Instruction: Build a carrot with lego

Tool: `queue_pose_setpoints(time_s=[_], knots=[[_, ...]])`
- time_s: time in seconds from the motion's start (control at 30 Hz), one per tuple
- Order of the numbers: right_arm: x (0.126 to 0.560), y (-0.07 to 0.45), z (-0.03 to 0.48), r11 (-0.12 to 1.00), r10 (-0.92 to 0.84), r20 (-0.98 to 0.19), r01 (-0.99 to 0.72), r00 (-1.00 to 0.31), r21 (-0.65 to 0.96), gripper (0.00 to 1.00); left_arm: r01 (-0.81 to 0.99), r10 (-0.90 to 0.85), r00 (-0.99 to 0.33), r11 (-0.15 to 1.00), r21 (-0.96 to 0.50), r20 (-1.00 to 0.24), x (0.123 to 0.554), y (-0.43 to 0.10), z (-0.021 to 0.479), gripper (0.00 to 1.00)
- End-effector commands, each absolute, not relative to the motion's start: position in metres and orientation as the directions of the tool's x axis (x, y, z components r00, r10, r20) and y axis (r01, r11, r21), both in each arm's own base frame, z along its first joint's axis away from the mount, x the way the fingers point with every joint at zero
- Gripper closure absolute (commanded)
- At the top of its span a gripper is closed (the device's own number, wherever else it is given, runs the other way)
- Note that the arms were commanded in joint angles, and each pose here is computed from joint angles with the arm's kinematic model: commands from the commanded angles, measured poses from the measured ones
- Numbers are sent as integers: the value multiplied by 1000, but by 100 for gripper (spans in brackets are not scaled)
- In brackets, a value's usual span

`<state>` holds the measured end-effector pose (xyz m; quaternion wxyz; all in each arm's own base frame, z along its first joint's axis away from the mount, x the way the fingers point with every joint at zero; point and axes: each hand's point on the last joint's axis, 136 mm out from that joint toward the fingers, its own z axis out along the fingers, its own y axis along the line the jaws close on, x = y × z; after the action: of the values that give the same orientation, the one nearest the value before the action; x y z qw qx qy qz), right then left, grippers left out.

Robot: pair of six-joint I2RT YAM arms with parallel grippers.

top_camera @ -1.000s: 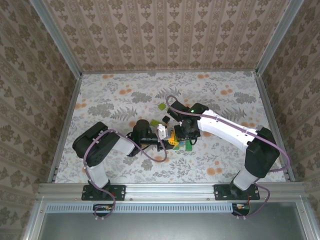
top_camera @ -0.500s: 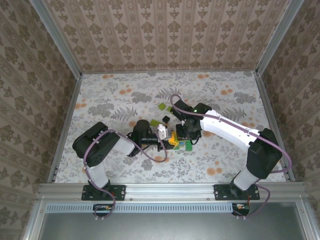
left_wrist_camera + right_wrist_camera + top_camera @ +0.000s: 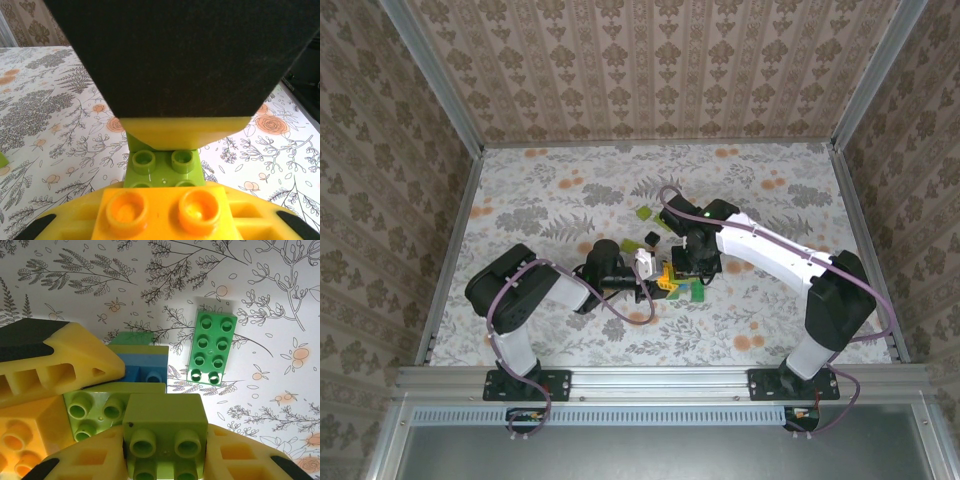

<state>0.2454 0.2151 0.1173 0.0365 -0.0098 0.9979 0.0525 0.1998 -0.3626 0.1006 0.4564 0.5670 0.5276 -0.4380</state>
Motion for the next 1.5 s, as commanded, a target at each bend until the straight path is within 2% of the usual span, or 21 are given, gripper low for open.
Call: queue_pose_setpoints(time_s=[0.0, 0.2, 0.5, 0.7, 0.9, 1.2, 1.47], knots=[[241, 204, 76, 1000, -11, 14, -11, -1000, 16, 72, 996, 257, 86, -20, 84, -963, 199, -361, 82, 82], [248, 211, 93, 998, -22, -33, -24, -999, 65, 51, 996, 258, 87, -22, 85, -962, 198, -361, 83, 82], [260, 203, 137, 994, -1, -155, -18, -988, 109, 33, 996, 263, 86, -24, 83, -961, 198, -361, 82, 82], [269, 190, 186, 984, 34, -274, -15, -961, 176, 29, 997, 273, 79, -21, 76, -959, 200, -362, 79, 82], [271, 166, 209, 985, 62, -340, 2, -938, 173, 29, 998, 266, 68, -15, 67, -962, 201, -361, 83, 82], [267, 151, 192, 984, 77, -370, 12, -926, 176, 28, 995, 212, -90, 52, -81, -973, 220, -349, 119, 82], [263, 151, 170, 981, 49, -389, -29, -920, 192, 28, 965, 230, -233, 179, -194, -945, 237, -335, 154, 81]])
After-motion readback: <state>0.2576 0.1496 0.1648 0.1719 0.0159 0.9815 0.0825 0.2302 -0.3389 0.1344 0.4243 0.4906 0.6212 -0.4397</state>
